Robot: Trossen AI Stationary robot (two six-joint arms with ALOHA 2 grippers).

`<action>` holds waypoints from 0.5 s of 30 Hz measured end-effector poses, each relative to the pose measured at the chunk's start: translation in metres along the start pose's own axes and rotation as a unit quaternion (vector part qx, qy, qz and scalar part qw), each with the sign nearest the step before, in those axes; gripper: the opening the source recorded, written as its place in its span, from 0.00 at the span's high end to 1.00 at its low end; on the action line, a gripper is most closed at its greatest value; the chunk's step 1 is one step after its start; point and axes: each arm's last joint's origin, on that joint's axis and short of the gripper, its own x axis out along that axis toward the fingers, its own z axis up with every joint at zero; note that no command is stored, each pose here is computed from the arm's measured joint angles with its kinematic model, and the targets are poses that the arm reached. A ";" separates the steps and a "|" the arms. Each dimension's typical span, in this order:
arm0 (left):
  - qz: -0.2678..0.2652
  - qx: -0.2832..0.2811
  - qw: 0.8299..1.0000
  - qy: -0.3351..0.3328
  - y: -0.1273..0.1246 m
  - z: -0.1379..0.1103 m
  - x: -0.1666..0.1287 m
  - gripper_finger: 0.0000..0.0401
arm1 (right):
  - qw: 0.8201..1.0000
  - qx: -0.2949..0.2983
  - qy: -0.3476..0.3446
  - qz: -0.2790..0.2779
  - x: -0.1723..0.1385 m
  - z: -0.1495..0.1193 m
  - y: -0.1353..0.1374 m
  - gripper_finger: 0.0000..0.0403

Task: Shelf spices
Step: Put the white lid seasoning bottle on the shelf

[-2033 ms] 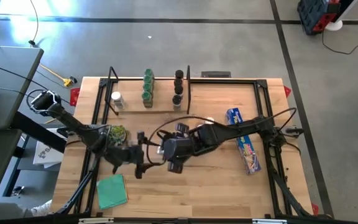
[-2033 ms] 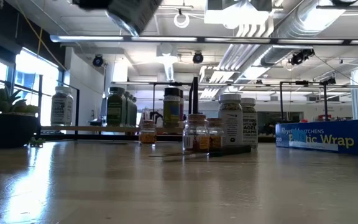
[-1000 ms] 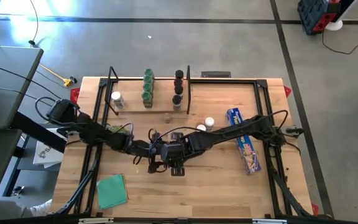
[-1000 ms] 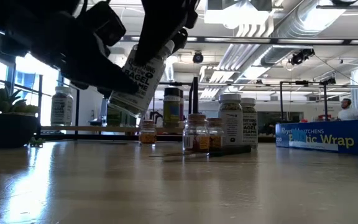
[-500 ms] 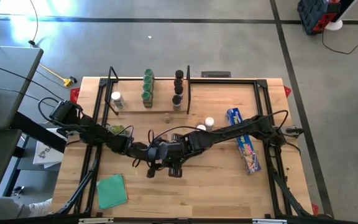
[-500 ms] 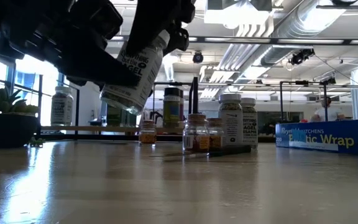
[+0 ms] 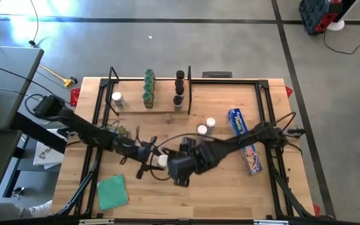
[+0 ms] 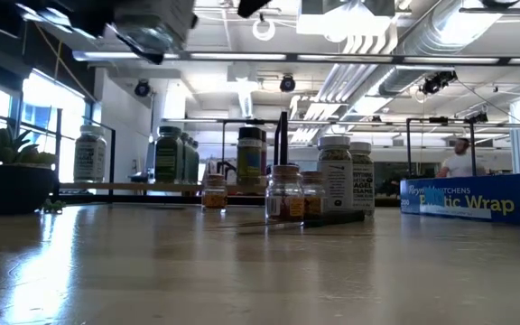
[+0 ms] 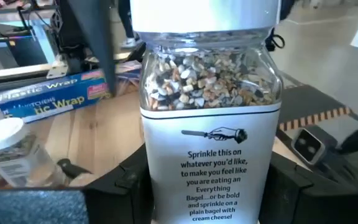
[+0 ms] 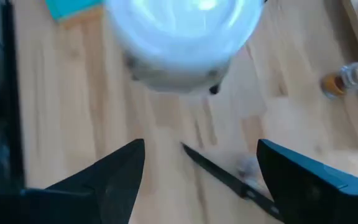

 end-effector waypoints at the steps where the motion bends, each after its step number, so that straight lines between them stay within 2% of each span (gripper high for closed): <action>1: 0.000 0.002 1.000 0.001 -0.001 0.002 -0.005 0.53 | 1.000 0.008 -0.014 -0.001 0.003 -0.003 0.008 0.24; 4: -0.004 0.002 1.000 -0.016 -0.005 0.002 -0.025 0.53 | 0.997 0.014 -0.080 0.005 0.024 -0.014 0.035 0.24; 8: -0.036 -0.018 0.993 -0.115 -0.011 0.016 -0.051 0.53 | 0.982 -0.001 -0.187 -0.025 0.052 -0.032 0.066 0.24; 11: -0.058 -0.027 0.979 -0.193 -0.016 0.031 -0.066 0.53 | 0.965 0.001 -0.248 -0.090 0.052 -0.033 0.070 0.24; 13: -0.056 -0.029 0.975 -0.213 -0.018 0.038 -0.071 0.53 | 0.956 0.008 -0.270 -0.117 0.050 -0.027 0.066 0.24; 15: -0.050 -0.033 0.976 -0.210 -0.023 0.037 -0.072 0.53 | 0.951 0.014 -0.285 -0.119 0.041 -0.015 0.063 0.24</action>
